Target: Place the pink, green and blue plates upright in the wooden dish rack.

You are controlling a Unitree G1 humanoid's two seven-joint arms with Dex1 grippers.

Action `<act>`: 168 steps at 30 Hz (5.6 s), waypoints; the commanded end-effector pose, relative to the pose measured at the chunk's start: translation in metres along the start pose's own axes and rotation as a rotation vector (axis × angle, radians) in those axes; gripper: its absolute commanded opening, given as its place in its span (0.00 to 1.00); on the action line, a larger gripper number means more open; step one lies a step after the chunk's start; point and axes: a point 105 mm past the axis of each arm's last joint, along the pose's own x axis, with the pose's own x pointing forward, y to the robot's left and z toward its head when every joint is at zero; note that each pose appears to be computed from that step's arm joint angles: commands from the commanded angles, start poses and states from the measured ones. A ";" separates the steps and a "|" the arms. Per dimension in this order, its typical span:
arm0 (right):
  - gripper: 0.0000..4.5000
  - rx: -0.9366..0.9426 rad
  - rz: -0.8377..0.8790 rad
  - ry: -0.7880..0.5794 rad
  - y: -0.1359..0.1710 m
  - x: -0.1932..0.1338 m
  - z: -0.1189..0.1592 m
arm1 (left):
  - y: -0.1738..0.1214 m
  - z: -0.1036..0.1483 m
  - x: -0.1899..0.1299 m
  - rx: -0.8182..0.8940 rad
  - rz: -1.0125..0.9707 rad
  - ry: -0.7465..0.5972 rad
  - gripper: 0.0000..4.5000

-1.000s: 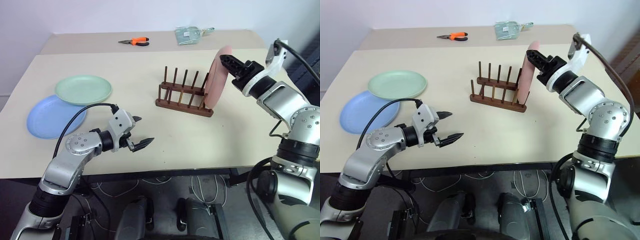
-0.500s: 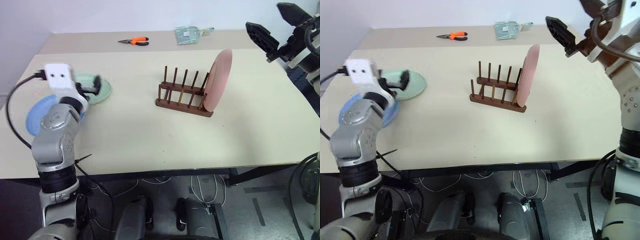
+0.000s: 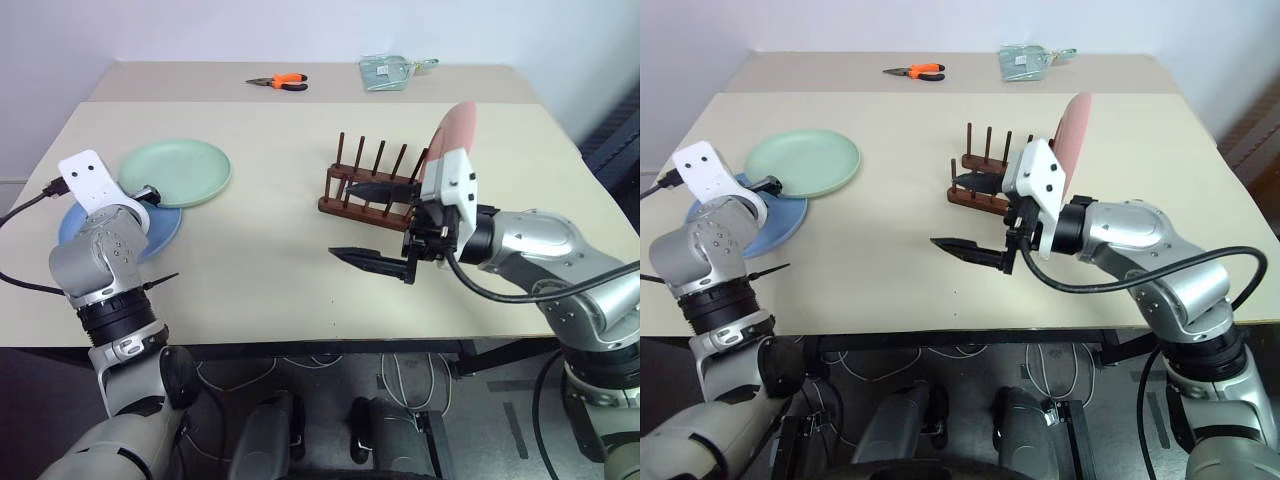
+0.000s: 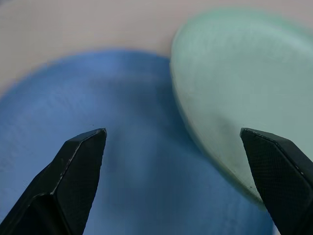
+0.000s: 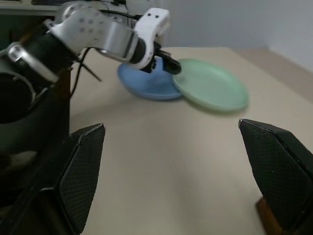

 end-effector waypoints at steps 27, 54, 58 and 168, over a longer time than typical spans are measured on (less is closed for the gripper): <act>1.00 -0.322 -0.092 0.042 -0.021 0.030 0.006 | -0.129 0.064 -0.094 0.123 -0.653 -0.371 0.01; 0.00 -0.788 -0.361 0.085 -0.073 0.073 0.002 | -0.151 0.101 -0.144 -0.096 -0.708 -0.440 0.47; 0.00 -0.600 -0.462 -0.048 -0.083 0.050 0.032 | -0.102 0.133 -0.116 -0.134 -0.462 -0.564 0.57; 1.00 -0.693 -0.128 0.043 -0.044 0.109 -0.009 | -0.125 0.070 -0.129 0.222 -0.553 -0.399 0.01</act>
